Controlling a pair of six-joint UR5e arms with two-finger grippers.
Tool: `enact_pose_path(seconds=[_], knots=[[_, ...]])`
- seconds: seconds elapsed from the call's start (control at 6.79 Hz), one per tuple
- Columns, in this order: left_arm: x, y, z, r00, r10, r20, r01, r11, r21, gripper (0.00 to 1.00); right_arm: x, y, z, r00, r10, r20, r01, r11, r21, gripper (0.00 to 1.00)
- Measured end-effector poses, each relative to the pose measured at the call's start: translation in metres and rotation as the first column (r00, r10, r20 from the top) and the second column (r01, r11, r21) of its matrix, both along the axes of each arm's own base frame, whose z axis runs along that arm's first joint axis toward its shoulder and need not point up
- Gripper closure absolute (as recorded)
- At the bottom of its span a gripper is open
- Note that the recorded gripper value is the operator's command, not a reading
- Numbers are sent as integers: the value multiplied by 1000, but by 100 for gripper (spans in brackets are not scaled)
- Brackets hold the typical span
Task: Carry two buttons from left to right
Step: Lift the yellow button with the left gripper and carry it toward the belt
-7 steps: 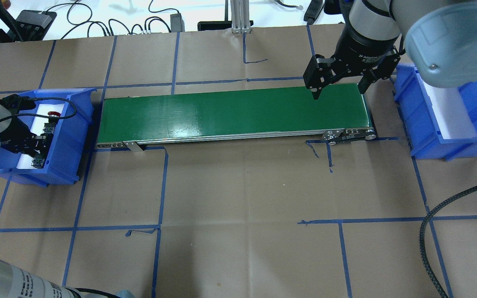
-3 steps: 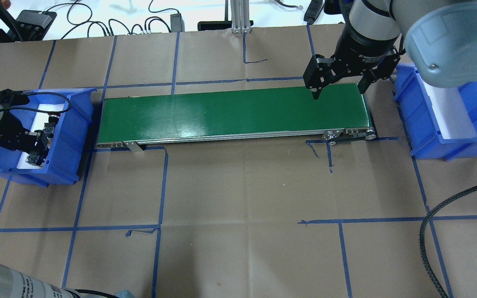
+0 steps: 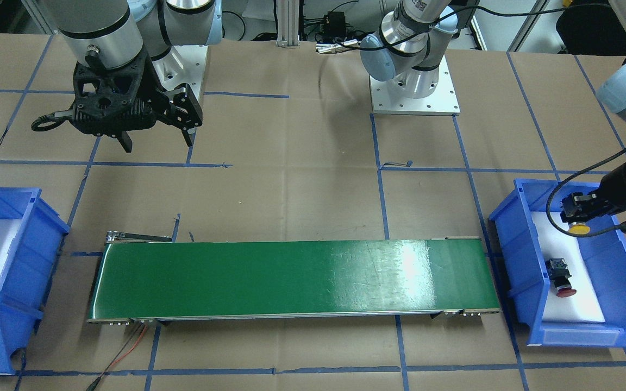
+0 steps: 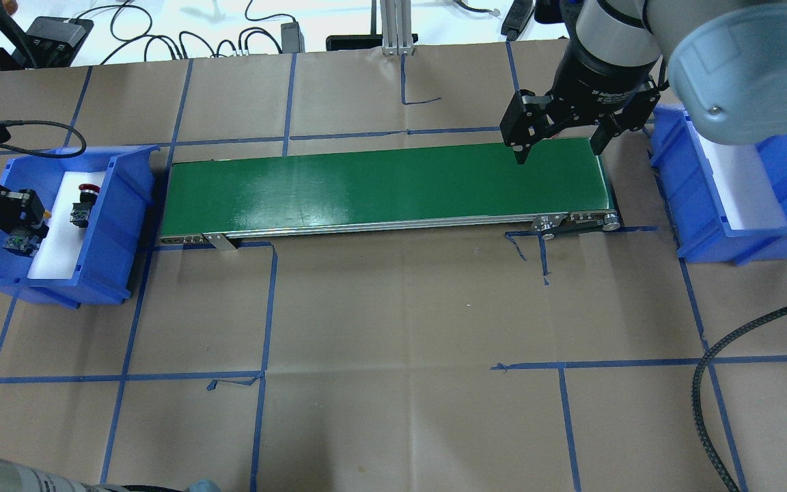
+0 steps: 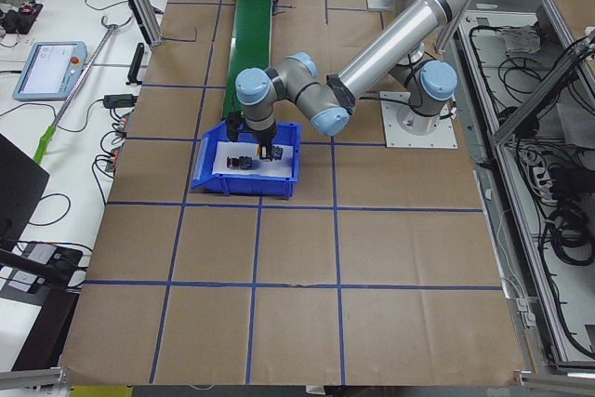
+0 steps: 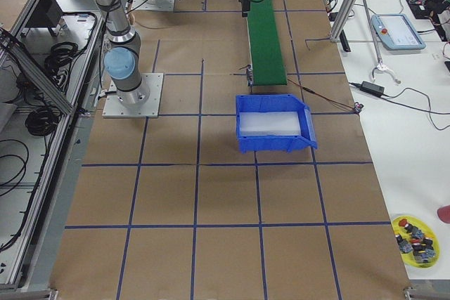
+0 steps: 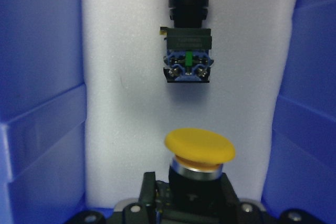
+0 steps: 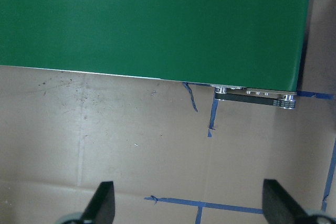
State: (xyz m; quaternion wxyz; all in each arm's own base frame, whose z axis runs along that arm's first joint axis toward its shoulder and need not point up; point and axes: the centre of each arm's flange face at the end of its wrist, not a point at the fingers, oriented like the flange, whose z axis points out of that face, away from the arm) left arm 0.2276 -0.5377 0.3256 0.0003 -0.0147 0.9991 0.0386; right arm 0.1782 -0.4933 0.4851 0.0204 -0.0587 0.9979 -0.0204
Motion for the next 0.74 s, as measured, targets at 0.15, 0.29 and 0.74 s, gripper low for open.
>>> enact_pose_path(seconds=[0.15,0.29,0.74], knots=[[-1,2,23,1000,7,10,-7,1000,-5,99,0,0,0,1000,0,0,0,1000,0,0],[-2,2,37,1000,16,18,-16,1000,-14,99,0,0,0,1000,0,-1,0,1000,0,0],[-67,-23,57,997,59,40,-57,997,-48,99,-1,0,0,1000,0,-9,0,1000,0,0]])
